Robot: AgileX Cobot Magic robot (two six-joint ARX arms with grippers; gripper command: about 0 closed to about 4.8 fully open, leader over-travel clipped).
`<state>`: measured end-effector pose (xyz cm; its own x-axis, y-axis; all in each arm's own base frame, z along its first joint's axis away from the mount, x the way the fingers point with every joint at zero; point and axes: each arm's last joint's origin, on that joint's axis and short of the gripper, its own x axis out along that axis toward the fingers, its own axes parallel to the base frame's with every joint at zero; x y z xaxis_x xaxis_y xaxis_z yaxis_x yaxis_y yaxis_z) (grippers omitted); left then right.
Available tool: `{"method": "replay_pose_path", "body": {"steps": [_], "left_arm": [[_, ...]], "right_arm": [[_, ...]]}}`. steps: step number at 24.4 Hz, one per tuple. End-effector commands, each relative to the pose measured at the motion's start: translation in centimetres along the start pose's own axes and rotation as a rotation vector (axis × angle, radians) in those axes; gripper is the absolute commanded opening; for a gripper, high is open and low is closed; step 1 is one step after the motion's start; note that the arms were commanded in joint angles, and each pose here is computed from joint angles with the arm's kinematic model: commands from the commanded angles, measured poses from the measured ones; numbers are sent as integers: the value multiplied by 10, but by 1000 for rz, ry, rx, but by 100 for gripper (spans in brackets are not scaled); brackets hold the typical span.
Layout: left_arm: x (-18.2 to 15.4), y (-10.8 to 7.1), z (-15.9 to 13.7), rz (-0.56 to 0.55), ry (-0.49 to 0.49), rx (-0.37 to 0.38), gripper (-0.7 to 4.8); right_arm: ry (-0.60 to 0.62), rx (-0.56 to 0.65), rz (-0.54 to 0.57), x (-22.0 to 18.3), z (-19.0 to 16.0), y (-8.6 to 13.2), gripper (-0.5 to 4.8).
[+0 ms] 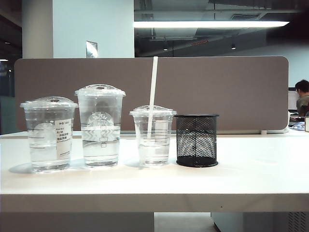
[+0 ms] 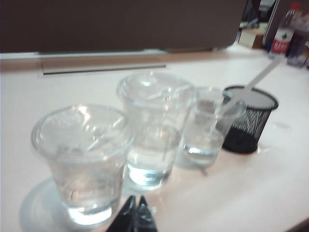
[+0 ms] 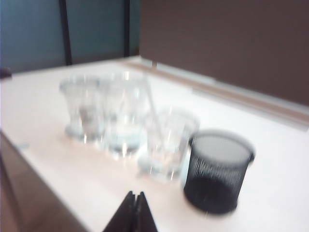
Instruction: Pick up the straw and insert it into the small coffee cup.
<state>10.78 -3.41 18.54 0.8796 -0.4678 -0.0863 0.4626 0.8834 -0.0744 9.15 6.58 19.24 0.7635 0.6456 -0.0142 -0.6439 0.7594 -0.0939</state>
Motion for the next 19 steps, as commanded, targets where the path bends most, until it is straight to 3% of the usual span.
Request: {"method": "replay_pose_path", "body": {"steps": [1,5,9,18,19], "left_arm": [[-1,0,-11,0,110,19,-4],[-2,1,-18,27,186,1,-4],[-2,1,-19,27,191,0,-4],[-4,1,-17,30,173,4,-4],[-6,2,-16,38,161,38,-4]], "right_arm": [[62,32,7,1,-26,3,-8],[160,40,-17,0,-42,3,-8],[246,47,-17,-2,-50,4,-8],[278,50,-15,-2,-53,4,-8],[278,50,-15,-2,-53,4,-8]]}}
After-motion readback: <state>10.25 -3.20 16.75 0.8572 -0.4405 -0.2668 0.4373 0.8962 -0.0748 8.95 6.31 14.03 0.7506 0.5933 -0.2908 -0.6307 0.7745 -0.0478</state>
